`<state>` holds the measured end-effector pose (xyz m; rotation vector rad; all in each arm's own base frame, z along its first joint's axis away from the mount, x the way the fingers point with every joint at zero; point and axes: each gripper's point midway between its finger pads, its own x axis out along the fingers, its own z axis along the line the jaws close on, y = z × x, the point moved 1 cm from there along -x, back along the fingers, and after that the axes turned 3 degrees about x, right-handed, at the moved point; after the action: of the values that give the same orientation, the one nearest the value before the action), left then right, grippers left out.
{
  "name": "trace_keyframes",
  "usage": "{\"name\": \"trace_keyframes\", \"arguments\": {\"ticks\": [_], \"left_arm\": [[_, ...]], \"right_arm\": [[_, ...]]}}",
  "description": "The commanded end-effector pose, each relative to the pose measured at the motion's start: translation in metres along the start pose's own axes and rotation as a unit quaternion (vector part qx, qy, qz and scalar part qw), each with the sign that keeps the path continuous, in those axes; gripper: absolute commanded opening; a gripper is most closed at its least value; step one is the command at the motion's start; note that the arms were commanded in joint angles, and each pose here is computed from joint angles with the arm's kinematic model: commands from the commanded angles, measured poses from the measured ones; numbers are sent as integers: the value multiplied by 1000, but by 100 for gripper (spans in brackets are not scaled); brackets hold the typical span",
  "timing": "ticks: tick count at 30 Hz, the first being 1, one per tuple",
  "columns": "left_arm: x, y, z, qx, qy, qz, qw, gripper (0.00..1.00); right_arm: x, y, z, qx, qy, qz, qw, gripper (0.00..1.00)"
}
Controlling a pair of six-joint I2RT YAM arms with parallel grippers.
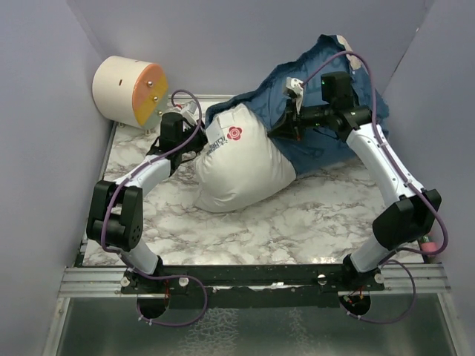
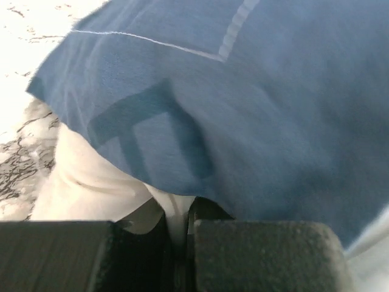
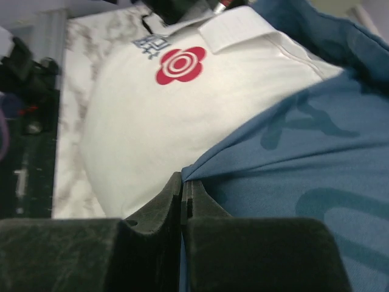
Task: Put the pillow into the pillowcase
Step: Stuff the pillow into the pillowcase.
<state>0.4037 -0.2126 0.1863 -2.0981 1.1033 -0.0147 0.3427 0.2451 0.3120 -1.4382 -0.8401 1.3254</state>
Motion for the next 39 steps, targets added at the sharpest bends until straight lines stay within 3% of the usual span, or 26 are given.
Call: {"name": "trace_keyframes", "arguments": {"ticks": [1,8,9,15,21,24,28,34,39], "left_arm": [[4,29,-14,-1,17,37,999,0],[0,47,2,-7,-1,49,999,1],[-2,46,4,-4,-7,45,999,5],[-40,5,13,57,-79,-23,995,66],[-121,-45,1,150,-167,-121,967,97],[-154,-44,-22,165,-159,-162,960,99],[-182,-20,-54,150,-104,-179,967,99],[-192,38,-103,31,92,-165,981,97],[-185,63,-97,13,81,-144,986,97]], "right_arm": [[10,-46,73,54,-187,-74,978,1],[30,31,-10,164,-40,-23,985,1],[25,41,-25,173,-15,-22,984,1],[-4,72,-55,195,32,-26,980,1],[-9,66,-40,181,18,-37,983,1],[-9,65,-36,179,12,-40,983,1],[-10,66,-32,182,5,-42,982,1],[-9,65,-24,188,-15,-50,981,1],[-10,58,-18,197,-40,-57,978,1]]}}
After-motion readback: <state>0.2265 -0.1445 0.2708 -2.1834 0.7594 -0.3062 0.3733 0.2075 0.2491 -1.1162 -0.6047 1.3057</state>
